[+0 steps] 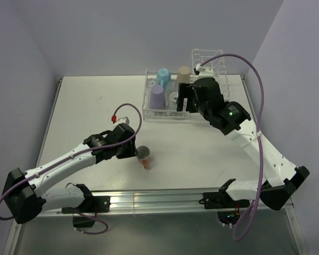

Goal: Load the cups into the dish rack

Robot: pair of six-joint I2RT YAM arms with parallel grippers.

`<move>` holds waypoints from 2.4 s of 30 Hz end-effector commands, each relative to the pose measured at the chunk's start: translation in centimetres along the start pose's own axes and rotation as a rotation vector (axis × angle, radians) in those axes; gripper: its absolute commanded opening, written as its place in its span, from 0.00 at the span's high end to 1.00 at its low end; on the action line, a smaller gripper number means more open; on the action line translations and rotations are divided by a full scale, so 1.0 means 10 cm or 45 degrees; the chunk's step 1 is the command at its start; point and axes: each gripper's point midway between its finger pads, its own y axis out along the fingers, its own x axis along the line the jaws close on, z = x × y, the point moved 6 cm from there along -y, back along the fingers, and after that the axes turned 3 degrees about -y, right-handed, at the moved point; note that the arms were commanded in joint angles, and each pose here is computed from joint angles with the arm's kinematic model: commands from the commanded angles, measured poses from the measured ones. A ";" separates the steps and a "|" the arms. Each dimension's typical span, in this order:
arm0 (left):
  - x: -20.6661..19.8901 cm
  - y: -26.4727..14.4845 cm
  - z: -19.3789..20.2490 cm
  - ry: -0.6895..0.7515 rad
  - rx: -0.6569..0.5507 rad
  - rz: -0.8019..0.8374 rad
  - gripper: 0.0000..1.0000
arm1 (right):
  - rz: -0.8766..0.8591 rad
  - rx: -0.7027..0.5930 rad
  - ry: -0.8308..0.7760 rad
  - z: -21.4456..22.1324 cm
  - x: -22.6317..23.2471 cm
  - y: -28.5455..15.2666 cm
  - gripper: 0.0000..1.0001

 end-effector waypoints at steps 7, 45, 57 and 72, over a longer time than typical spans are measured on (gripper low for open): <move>-0.10 0.22 -0.03 -0.018 -0.050 -0.026 0.56 | -0.044 -0.105 0.056 -0.10 -0.01 -0.17 0.13; -0.81 -0.63 -0.78 0.000 -0.124 0.646 1.00 | -0.056 -0.228 0.114 -0.36 -0.18 -0.39 0.11; -0.77 -1.07 -1.33 -0.139 -0.123 1.416 1.00 | -0.704 -0.364 0.294 -0.44 -0.03 -0.65 0.10; -1.02 -1.25 -1.61 -0.121 -0.159 1.950 1.00 | -1.291 -0.265 0.470 -0.24 0.31 -0.53 0.05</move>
